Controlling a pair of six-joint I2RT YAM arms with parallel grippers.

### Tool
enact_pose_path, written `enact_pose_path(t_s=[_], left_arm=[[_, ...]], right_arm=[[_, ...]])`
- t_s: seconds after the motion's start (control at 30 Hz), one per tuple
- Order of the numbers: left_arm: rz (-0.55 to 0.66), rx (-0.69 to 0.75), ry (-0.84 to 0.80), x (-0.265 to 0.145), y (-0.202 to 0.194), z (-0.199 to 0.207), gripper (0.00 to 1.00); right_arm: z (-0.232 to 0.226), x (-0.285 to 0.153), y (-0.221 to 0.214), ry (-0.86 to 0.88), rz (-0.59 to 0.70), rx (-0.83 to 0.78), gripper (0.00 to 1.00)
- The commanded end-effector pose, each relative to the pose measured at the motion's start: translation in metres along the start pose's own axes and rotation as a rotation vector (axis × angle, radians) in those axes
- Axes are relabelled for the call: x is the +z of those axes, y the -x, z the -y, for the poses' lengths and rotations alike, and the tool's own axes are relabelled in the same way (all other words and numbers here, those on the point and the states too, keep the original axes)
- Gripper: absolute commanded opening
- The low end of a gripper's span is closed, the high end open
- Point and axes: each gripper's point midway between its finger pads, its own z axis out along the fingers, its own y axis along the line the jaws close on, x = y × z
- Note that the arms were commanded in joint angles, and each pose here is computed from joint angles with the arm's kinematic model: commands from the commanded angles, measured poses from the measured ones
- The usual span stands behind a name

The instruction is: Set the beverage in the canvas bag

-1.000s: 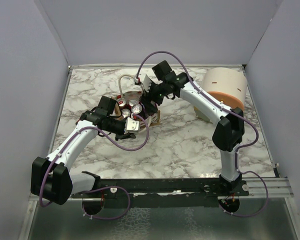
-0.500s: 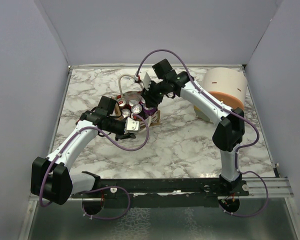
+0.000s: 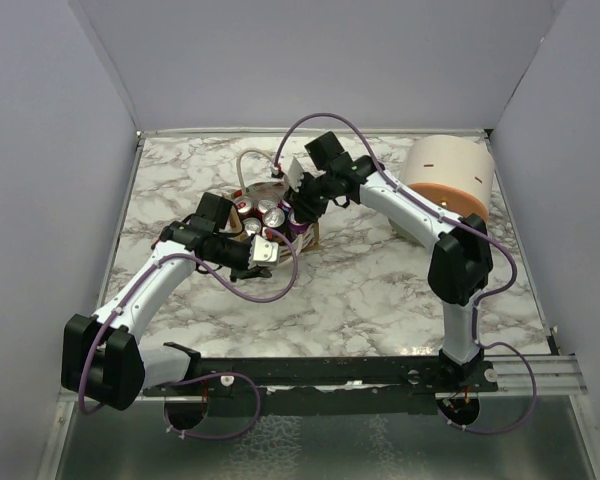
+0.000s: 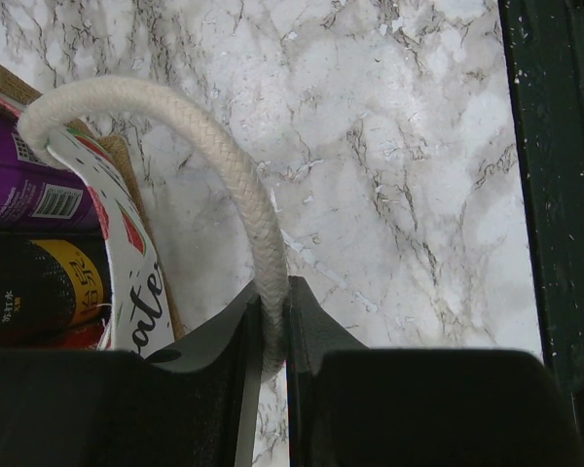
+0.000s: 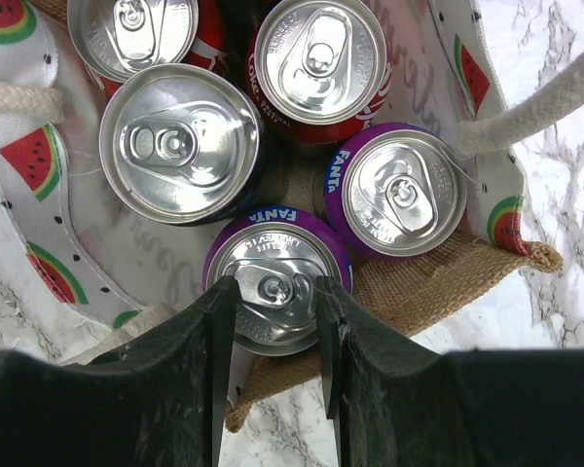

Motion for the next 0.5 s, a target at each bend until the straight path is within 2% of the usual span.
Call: enact_pose_path(t_s=[0.0, 0.33, 0.47], left_arm=[[0.046, -0.017, -0.043, 0.0, 0.007, 0.014, 0.15], [0.06, -0.017, -0.049, -0.001, 0.012, 0.014, 0.15], [0.093, -0.015, -0.051, -0.004, 0.024, 0.013, 0.14]], right_arm=[[0.0, -0.002, -0.022, -0.025, -0.065, 0.004, 0.37], [0.002, 0.011, -0.047, -0.034, -0.139, -0.003, 0.37], [0.005, 0.008, -0.043, -0.044, -0.132, -0.012, 0.38]])
